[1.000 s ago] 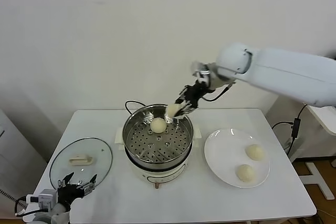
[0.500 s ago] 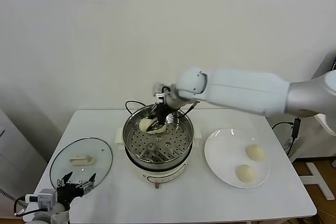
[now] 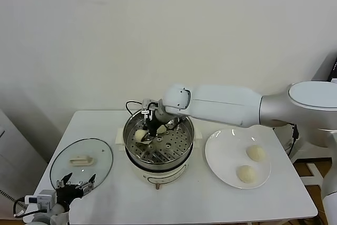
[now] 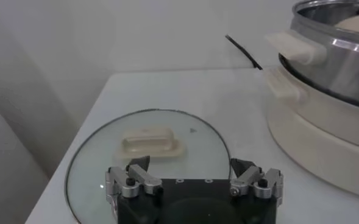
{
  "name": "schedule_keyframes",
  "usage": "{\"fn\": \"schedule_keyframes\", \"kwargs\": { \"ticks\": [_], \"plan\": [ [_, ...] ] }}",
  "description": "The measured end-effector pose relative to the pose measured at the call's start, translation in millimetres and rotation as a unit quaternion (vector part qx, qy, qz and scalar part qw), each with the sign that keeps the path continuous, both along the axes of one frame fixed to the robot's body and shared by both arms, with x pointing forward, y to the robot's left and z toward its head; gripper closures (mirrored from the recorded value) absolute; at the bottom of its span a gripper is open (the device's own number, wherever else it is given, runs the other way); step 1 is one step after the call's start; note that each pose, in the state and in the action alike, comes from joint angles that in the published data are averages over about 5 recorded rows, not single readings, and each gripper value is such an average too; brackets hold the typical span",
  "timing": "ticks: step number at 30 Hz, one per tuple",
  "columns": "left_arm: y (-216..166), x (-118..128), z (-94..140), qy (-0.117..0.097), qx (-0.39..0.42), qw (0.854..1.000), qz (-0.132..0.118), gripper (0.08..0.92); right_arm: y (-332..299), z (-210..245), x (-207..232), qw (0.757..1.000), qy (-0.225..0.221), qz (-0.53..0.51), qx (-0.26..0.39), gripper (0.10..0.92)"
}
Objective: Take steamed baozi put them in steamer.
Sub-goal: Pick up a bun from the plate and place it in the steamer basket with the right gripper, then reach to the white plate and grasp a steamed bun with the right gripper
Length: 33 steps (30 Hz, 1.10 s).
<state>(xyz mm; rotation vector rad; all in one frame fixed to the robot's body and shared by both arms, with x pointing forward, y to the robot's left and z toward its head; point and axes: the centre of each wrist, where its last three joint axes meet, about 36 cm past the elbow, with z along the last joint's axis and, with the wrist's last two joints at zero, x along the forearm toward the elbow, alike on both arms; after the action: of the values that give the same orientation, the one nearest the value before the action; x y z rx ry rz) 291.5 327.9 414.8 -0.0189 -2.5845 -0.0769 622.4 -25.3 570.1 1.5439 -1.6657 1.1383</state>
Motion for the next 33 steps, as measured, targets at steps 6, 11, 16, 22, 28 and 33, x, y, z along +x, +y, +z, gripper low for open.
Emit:
{"fn": "schedule_keyframes", "kwargs": {
  "ticks": [6,11,16,22,28,33],
  "plan": [
    [0.1,-0.9,-0.5,0.0,-0.001,1.0,0.001,0.177,0.9,-0.8,0.2,1.0,-0.003,-0.002,0.002,0.445],
    [0.7,-2.3,-1.4,0.0,-0.001,1.0,0.002,0.177,-12.3,12.3,3.2,1.0,-0.002,0.001,-0.001,0.297],
    [1.5,-1.6,1.4,-0.003,-0.001,1.0,0.002,0.177,-48.3,44.1,11.8,1.0,-0.005,0.005,-0.014,0.207],
    [0.2,-0.9,3.0,-0.005,-0.002,1.0,-0.003,0.177,-119.9,85.8,17.7,0.999,-0.004,0.011,-0.045,0.2],
    [0.6,0.1,3.8,-0.006,0.0,1.0,-0.007,0.177,-203.1,101.6,11.2,0.997,0.007,0.006,-0.083,0.2],
    [0.0,0.4,4.4,-0.007,0.0,1.0,-0.009,0.177,-261.9,98.9,1.6,0.995,0.016,-0.001,-0.103,0.2]
  ]
}}
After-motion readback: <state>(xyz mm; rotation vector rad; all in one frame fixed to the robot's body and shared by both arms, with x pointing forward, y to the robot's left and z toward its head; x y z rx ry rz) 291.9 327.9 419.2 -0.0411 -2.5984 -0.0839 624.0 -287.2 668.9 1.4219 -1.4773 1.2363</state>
